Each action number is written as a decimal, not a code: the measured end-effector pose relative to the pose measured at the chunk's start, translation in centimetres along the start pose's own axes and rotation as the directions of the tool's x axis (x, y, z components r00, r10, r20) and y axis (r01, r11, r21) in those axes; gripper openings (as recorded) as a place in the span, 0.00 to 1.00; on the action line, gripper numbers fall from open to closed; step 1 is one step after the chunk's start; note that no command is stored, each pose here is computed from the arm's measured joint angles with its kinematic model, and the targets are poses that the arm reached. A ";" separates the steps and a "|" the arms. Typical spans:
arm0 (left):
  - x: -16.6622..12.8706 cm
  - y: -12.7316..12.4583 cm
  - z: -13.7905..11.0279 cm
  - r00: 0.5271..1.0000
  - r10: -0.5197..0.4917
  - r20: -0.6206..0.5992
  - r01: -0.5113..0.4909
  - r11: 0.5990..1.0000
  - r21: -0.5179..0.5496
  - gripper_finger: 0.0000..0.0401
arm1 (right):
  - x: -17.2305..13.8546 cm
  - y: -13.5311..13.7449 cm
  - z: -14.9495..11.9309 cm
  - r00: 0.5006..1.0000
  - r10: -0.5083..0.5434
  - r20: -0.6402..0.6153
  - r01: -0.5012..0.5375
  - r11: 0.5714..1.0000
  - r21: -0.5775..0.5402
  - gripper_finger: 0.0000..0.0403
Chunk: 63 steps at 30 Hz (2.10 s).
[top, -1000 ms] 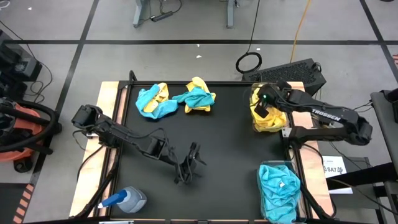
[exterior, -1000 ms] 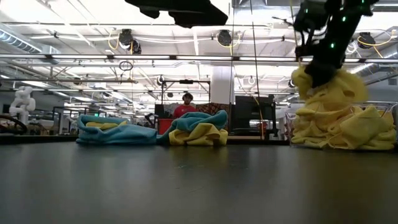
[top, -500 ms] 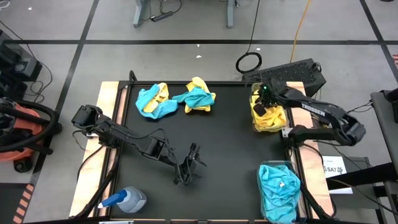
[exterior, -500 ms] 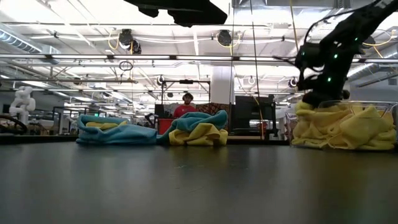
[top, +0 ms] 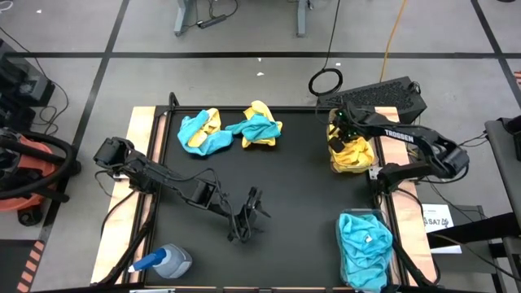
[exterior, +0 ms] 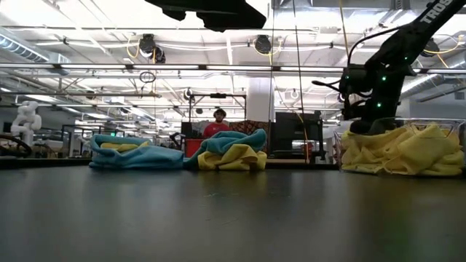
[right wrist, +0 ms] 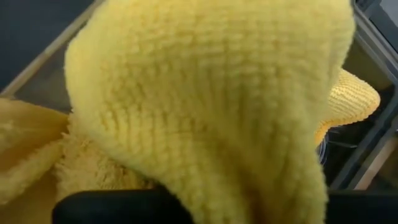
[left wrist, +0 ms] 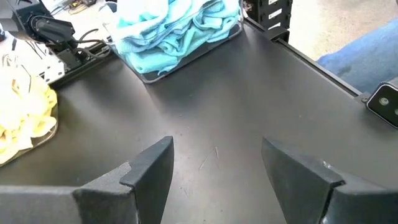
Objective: Sort microfiber towel by color & place in baskets
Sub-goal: Put the yellow towel into the top transparent bin
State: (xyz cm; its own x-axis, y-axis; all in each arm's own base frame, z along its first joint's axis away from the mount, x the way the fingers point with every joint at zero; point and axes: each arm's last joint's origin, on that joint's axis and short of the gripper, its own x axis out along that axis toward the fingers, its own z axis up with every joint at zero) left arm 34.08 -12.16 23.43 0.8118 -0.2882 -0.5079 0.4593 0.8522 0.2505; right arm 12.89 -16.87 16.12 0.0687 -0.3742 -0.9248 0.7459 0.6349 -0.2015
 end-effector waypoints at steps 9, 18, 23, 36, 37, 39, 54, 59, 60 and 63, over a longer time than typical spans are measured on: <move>0.0 0.0 0.0 1.000 0.000 0.000 0.000 1.000 0.000 0.62 | -2.1 -0.2 -0.7 0.998 0.032 0.056 -0.032 0.999 0.007 0.28; 0.0 0.0 0.0 1.000 0.001 0.001 -0.001 1.000 -0.001 0.62 | -6.1 -0.8 -1.5 0.967 0.046 0.252 -0.057 0.998 0.034 0.60; 0.0 0.1 0.0 1.000 0.003 0.002 -0.003 1.000 0.001 0.62 | -7.7 -1.0 -2.0 0.939 0.042 0.341 -0.065 0.996 0.056 0.71; 0.0 0.1 0.0 1.000 0.006 0.003 -0.006 1.000 0.023 0.62 | -10.5 -1.4 -2.6 0.894 0.046 0.445 -0.119 0.983 0.139 0.65; 0.0 0.1 0.0 1.000 0.006 0.003 -0.006 1.000 0.024 0.62 | -10.5 -1.4 -2.6 0.895 0.046 0.444 -0.120 0.983 0.140 0.62; 0.0 0.1 0.0 1.000 0.007 0.006 -0.007 1.000 0.024 0.62 | -10.4 -1.4 -2.6 0.897 0.047 0.439 -0.119 0.983 0.140 0.53; 0.0 0.1 0.1 1.000 0.008 0.008 -0.008 1.000 0.024 0.62 | -7.9 -1.0 -1.8 0.952 0.065 0.298 -0.117 0.980 0.162 0.03; 0.0 0.1 0.0 1.000 0.005 0.000 -0.005 1.000 0.023 0.62 | -5.7 -0.7 -1.0 0.981 0.055 0.184 -0.086 0.982 0.167 0.01; 0.0 0.1 -0.1 1.000 0.003 -0.007 -0.003 1.000 0.023 0.62 | -5.3 -0.7 -0.9 0.985 0.057 0.163 -0.085 0.982 0.168 0.01; 0.0 0.1 -0.1 1.000 0.001 -0.013 -0.001 1.000 0.016 0.62 | -4.1 -0.5 -0.7 0.993 0.061 0.105 -0.078 0.983 0.164 0.01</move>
State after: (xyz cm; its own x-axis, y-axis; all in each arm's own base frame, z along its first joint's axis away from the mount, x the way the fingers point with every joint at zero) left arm 34.04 -12.02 23.34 0.8075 -0.2811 -0.5186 0.4640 0.8456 0.2641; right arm 11.78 -15.19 19.82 0.1836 -0.4035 -0.8964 0.8370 0.5424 -0.0728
